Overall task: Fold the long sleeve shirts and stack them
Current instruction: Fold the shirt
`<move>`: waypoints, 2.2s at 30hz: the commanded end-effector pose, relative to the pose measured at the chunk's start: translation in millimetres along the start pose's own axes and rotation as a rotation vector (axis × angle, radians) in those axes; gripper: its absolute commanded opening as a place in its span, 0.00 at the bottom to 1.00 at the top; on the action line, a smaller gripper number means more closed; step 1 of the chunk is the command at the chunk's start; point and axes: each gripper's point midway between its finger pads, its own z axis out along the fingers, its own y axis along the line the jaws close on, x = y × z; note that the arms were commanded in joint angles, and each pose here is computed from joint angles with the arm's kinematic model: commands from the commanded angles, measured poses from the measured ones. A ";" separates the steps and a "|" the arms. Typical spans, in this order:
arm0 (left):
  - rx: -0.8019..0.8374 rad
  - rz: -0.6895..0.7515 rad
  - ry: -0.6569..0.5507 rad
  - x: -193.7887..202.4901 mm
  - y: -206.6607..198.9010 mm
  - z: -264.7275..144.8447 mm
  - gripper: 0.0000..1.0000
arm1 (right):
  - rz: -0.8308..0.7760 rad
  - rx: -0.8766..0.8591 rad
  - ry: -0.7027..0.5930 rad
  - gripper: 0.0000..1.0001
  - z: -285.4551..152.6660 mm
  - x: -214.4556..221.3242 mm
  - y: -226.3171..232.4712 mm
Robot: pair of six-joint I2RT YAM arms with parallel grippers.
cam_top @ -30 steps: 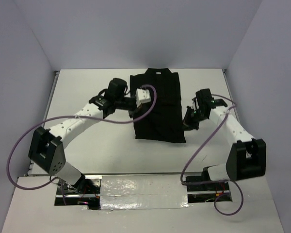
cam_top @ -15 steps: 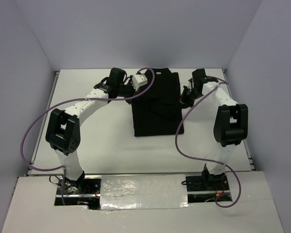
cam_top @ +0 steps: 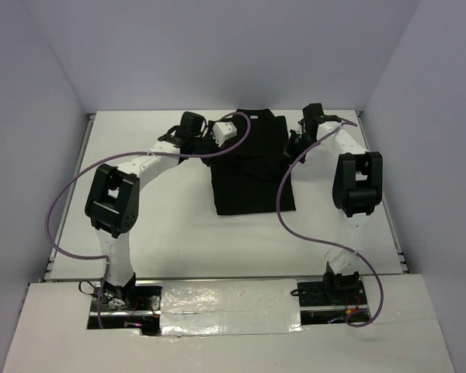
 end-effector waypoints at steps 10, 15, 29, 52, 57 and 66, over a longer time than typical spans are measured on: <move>-0.174 0.018 0.024 9.6 58.2 35.5 0.27 | 0.054 0.127 -0.145 0.26 9.5 -76.1 -31.0; -0.318 -0.104 0.043 -9.1 95.5 22.6 0.36 | -0.042 0.183 -0.329 0.37 -47.6 -123.3 -29.3; -0.283 -0.189 0.078 -2.6 72.9 -14.5 0.47 | -0.349 -0.048 -0.148 0.00 -11.4 66.5 34.8; -0.067 -0.470 0.244 66.6 -35.0 3.2 0.47 | -0.356 0.292 -0.245 0.00 56.6 -2.2 35.0; -0.082 -0.455 0.265 72.7 -33.4 1.6 0.47 | -0.386 0.349 -0.371 0.00 44.7 -47.2 49.6; -0.096 -0.371 0.262 64.6 -24.1 -4.9 0.47 | -0.384 0.332 -0.528 0.00 19.0 -133.8 78.3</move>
